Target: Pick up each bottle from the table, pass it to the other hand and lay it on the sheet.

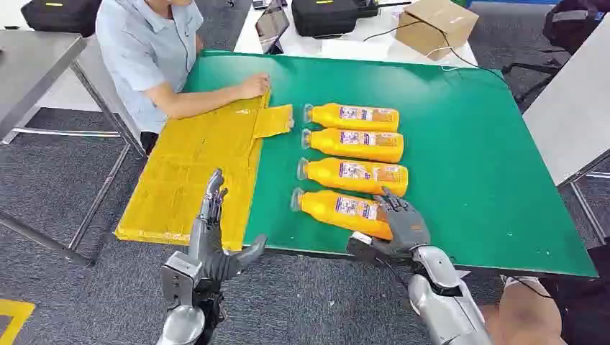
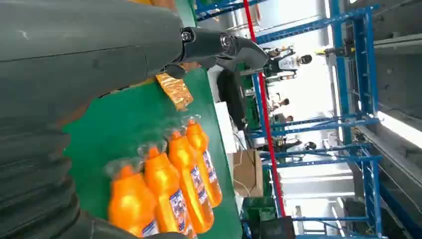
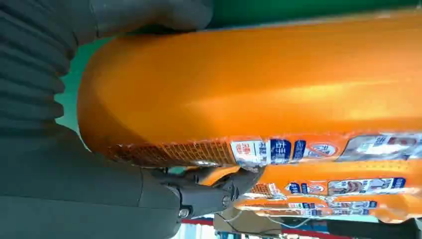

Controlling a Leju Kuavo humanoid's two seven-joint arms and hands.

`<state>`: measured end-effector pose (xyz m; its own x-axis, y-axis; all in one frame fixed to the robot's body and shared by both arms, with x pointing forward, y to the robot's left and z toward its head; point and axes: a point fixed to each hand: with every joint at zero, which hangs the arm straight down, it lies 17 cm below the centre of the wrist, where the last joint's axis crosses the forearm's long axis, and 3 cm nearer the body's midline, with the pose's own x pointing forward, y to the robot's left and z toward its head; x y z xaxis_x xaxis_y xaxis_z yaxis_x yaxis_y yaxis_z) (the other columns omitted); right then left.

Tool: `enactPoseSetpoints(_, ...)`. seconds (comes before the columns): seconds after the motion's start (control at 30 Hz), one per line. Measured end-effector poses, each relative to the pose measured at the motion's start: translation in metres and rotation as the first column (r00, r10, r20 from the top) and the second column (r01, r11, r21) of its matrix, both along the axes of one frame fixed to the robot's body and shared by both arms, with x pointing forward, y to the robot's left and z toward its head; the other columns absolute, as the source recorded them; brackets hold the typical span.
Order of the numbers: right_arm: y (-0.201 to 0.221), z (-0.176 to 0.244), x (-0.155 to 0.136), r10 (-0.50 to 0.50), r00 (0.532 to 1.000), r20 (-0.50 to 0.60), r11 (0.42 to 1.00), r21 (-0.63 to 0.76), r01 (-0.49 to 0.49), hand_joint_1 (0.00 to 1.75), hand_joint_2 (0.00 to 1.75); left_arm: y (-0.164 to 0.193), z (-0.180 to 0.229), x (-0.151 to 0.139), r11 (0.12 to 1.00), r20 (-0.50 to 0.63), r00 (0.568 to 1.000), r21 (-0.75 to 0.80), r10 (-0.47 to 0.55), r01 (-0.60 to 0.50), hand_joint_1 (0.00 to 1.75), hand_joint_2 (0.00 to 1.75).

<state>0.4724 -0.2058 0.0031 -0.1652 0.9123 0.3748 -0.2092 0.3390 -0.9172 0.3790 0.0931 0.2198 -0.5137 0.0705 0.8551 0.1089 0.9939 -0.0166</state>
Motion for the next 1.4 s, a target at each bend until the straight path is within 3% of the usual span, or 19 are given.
enactPoseSetpoints(0.27, 0.003, -0.004, 0.003, 0.026, 0.999, -0.019, 1.0, -0.012, -0.026, 1.75, 1.75, 0.001, 0.001, 0.0, 1.0, 0.0, 1.0, -0.013, -0.002, 0.002, 0.0, 1.75)
enactPoseSetpoints(0.53, 0.009, -0.02, -0.013, 0.04, 0.997, -0.061, 0.999, 0.003, -0.04, 1.75, 1.75, 0.003, -0.004, -0.006, 0.999, -0.022, 1.0, -0.046, -0.017, 0.016, 0.0, 1.75)
enactPoseSetpoints(0.7, 0.029, -0.019, -0.036, 0.085, 0.994, -0.062, 0.977, 0.2, -0.071, 1.75, 1.75, 0.01, -0.005, -0.006, 0.996, -0.032, 0.999, -0.086, -0.012, 0.009, 0.0, 1.75)
enactPoseSetpoints(0.8, 0.05, -0.009, -0.058, 0.123, 0.992, -0.04, 0.918, 0.384, -0.099, 1.75, 1.75, 0.016, -0.008, -0.004, 0.99, -0.059, 0.998, -0.137, -0.016, 0.008, 0.0, 1.75)
enactPoseSetpoints(0.93, 0.072, 0.027, -0.084, 0.126, 0.991, 0.046, 0.797, 0.59, -0.129, 1.75, 1.75, 0.024, -0.019, 0.0, 0.967, -0.135, 0.99, -0.253, -0.048, 0.012, 0.0, 1.75)
enactPoseSetpoints(1.17, 0.074, 0.119, -0.09, -0.016, 0.963, 0.268, 0.661, 0.726, -0.191, 1.75, 1.75, 0.026, -0.033, -0.003, 0.928, -0.193, 0.974, -0.37, -0.122, 0.044, 0.0, 1.75)
enactPoseSetpoints(1.3, 0.074, 0.166, -0.089, -0.075, 0.934, 0.35, 0.579, 0.778, -0.245, 1.75, 1.75, 0.015, -0.035, -0.009, 0.927, -0.19, 0.967, -0.364, -0.171, 0.092, 0.0, 1.75)
enactPoseSetpoints(1.4, 0.082, 0.183, -0.093, -0.067, 0.923, 0.379, 0.545, 0.789, -0.284, 1.75, 1.75, -0.005, -0.03, -0.022, 0.935, -0.147, 0.965, -0.315, -0.219, 0.164, 0.0, 1.75)
